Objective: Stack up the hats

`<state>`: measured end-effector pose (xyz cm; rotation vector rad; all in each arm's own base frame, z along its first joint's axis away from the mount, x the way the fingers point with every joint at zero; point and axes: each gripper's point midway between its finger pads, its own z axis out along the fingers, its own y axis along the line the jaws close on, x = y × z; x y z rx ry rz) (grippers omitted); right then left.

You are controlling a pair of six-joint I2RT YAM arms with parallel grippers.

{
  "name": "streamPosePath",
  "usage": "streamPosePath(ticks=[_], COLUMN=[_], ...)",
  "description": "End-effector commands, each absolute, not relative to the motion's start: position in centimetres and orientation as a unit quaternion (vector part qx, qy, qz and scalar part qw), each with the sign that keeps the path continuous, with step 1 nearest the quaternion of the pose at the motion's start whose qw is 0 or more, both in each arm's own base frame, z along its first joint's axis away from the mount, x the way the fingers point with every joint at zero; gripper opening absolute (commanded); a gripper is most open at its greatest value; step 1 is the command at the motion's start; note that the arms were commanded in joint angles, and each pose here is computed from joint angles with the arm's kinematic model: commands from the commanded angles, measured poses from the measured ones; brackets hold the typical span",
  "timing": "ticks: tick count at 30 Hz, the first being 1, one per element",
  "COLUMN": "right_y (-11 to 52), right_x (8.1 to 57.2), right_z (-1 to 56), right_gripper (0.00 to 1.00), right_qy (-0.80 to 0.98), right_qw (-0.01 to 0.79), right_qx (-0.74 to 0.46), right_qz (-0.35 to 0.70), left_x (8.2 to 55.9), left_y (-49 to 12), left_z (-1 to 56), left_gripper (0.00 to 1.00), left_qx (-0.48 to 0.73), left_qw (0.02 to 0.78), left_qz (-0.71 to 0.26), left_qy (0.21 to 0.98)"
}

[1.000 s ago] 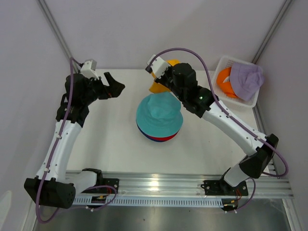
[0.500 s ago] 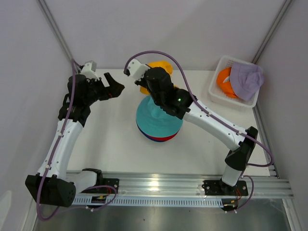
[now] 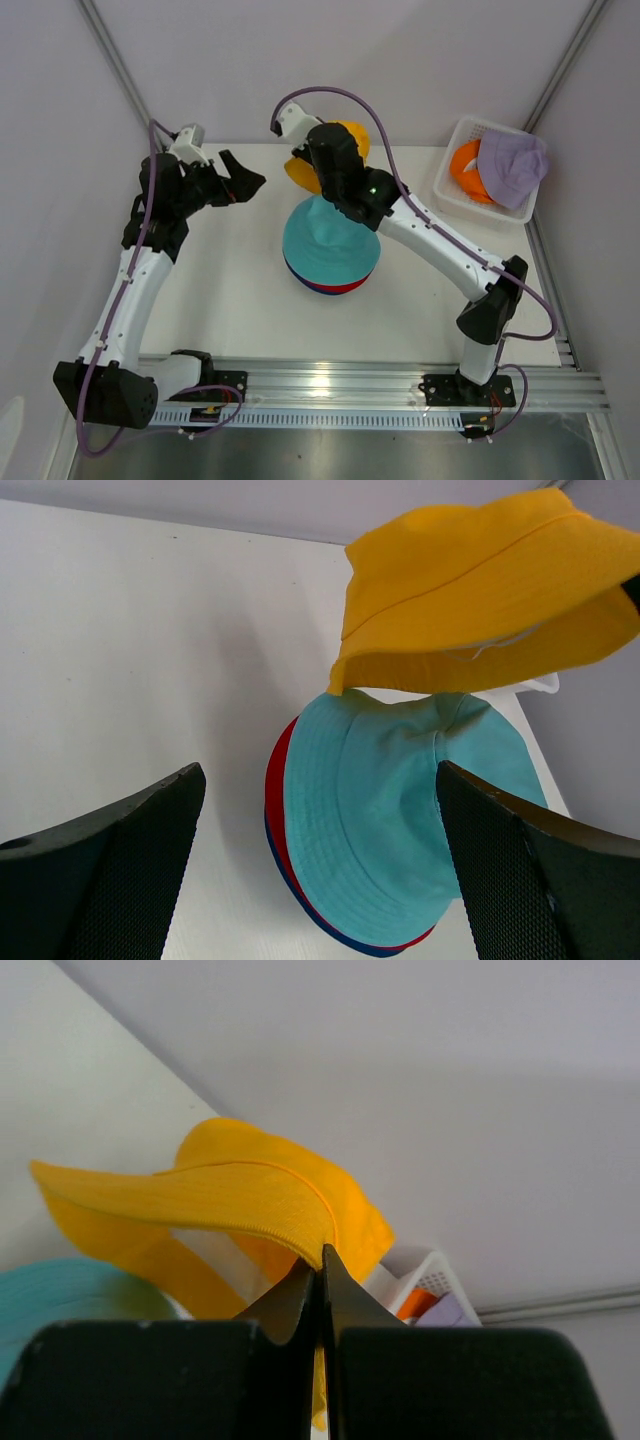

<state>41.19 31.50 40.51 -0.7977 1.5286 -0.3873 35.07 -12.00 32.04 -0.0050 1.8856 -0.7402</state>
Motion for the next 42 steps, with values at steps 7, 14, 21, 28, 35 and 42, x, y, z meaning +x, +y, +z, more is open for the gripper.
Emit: streamPosePath(ticks=[7,14,21,28,35,42], right_y=[34.0,32.3,31.5,34.0,35.0,35.0], right_x=[33.4,29.5,24.9,21.5,19.6,15.9], right_z=[38.5,37.3,35.8,32.9,28.1,29.2], right_gripper=[0.00,0.00,0.00,0.02,0.11,0.83], right_qy=[0.685,0.696,0.666,0.652,0.658,0.656], right_qw=[0.624,0.612,0.597,0.570,0.517,0.466], right_qx=[-0.362,-0.374,-0.445,-0.485,-0.533,-0.556], right_qz=[-0.104,-0.037,0.038,0.124,0.126,0.206], left_x=[36.0,36.3,36.1,35.8,36.1,36.4], left_y=[-11.9,-11.5,-11.9,-12.1,-12.2,-12.4], left_z=[31.3,29.8,29.6,28.9,27.0,26.4], left_gripper=[1.00,0.99,0.99,1.00,0.99,1.00], left_qx=[-0.019,-0.041,-0.038,-0.041,-0.051,-0.052], left_qw=[0.524,0.516,0.512,0.506,0.488,0.481], left_qz=[-0.315,-0.311,-0.322,-0.332,-0.333,-0.338], left_qy=[0.791,0.797,0.795,0.795,0.805,0.808])
